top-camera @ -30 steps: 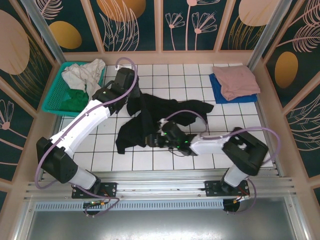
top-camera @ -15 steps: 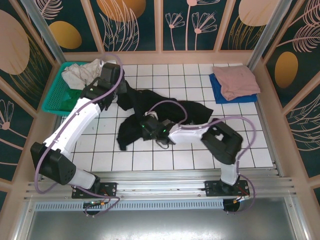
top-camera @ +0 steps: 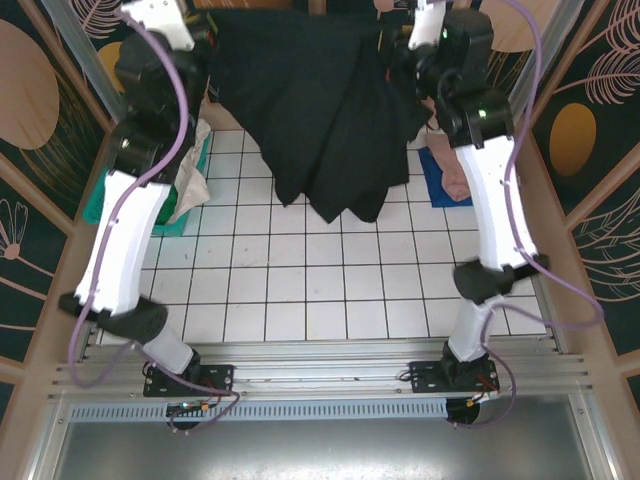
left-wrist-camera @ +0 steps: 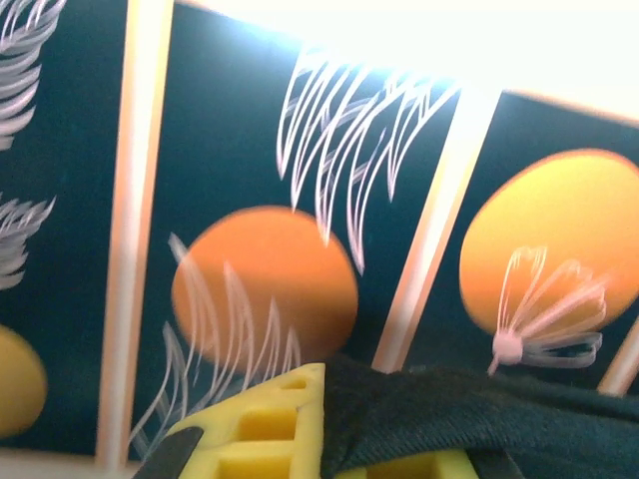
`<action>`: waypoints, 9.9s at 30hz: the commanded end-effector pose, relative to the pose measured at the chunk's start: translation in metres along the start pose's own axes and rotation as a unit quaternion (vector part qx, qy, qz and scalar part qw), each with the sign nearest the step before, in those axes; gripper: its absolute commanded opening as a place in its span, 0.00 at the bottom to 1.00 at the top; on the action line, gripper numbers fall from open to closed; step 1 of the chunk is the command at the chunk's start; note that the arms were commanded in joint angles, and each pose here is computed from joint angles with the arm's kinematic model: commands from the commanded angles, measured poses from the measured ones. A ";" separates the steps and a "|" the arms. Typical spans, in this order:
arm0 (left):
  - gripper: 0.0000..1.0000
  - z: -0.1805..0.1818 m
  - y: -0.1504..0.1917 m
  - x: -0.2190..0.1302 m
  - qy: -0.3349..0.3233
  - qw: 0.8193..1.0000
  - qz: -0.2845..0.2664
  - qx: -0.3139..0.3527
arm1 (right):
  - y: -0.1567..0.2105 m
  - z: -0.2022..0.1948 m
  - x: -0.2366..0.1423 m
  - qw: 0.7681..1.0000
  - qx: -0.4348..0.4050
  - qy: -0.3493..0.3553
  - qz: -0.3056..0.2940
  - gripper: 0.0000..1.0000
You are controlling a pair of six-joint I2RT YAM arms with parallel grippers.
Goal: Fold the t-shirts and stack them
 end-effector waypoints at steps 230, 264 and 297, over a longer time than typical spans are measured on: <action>0.94 0.250 0.503 0.075 -0.265 0.840 0.472 -0.051 | 0.413 -0.012 -0.159 0.835 0.217 0.265 0.431 0.00; 0.81 0.151 0.439 -0.191 -0.114 0.804 0.583 -0.038 | 0.478 -0.003 -0.007 0.860 0.204 0.157 0.441 0.49; 0.72 0.102 0.446 -0.216 -0.083 0.818 0.568 0.042 | 0.508 -0.018 -0.055 0.842 0.232 0.171 0.456 0.51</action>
Point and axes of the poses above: each hand's point on the last joint's axis, 136 mm out from that joint toward the fingers, its own x axis out along the fingers, its own z axis along the line the jaws close on, y = z × x, the point moved 6 cm from there along -x, back along the fingers, and after that the axes turned 9 degrees about -x, right-handed, at the moved point
